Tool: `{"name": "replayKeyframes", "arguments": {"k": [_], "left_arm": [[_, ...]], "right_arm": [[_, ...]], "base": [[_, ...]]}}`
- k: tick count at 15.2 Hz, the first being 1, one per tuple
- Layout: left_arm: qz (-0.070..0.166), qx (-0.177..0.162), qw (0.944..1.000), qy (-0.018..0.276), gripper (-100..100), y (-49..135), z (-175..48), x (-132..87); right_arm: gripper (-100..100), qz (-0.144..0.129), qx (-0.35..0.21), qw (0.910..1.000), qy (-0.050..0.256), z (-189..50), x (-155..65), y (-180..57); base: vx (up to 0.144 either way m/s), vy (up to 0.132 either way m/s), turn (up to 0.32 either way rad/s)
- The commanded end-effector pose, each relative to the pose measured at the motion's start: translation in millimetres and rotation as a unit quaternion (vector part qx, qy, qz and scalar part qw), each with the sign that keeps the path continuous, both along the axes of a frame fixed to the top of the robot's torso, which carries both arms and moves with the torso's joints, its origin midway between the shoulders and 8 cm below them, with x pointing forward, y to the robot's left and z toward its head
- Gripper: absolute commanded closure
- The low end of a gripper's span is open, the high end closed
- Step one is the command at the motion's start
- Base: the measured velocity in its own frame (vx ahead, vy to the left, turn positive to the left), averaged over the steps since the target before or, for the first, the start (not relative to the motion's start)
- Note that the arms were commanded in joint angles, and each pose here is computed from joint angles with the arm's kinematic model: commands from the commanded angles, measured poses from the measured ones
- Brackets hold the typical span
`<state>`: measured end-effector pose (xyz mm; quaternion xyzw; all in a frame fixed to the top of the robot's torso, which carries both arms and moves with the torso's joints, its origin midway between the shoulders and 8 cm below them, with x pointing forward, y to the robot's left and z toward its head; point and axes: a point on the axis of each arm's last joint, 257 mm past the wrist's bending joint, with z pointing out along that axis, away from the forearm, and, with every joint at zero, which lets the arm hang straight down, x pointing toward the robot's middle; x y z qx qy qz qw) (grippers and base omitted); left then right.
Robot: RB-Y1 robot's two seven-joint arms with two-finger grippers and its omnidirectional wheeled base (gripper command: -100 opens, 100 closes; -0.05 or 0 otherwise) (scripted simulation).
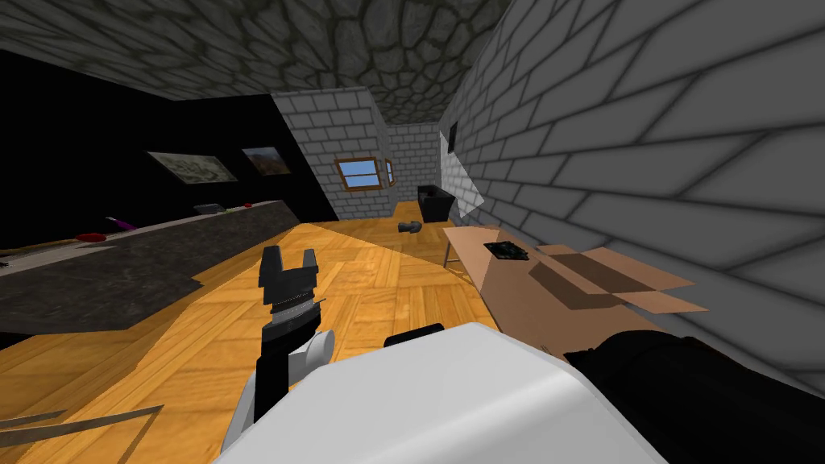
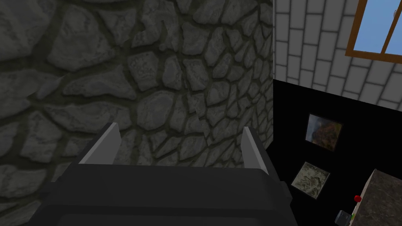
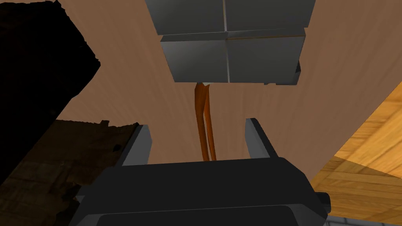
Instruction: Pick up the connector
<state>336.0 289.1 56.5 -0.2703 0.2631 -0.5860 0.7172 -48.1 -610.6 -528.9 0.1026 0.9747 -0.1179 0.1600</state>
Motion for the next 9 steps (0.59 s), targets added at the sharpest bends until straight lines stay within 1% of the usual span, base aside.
{"name": "replayKeyframes", "arguments": {"k": [1,4,5,6,8,9], "left_arm": [[0.0,0.0,1.0,0.0,0,0.0,0,0],[0.0,0.0,1.0,0.0,0,0.0,0,0],[0.0,0.0,1.0,0.0,0,0.0,0,0],[0.0,0.0,1.0,0.0,0,0.0,0,0],[0.0,0.0,1.0,0.0,0,0.0,0,0],[0.0,0.0,1.0,0.0,0,0.0,0,0]], "right_arm": [[100,0.0,0.0,1.0,0.0,0,0,0],[100,0.001,0.0,1.0,0.0,0,0,0],[100,0.004,-0.002,1.0,0.002,10,-3,-7],[100,0.004,-0.002,1.0,0.002,10,-3,-7],[100,0.009,-0.003,1.0,0.004,19,-6,-13],[100,0.007,-0.003,1.0,0.003,14,-5,-10]], "base": [[-0.006,-0.011,0.001],[0.0,0.0,0.0],[0.021,0.036,-0.101],[0.036,0.063,-0.124],[0.036,0.077,-0.061],[0.02,0.049,-0.029]]}}
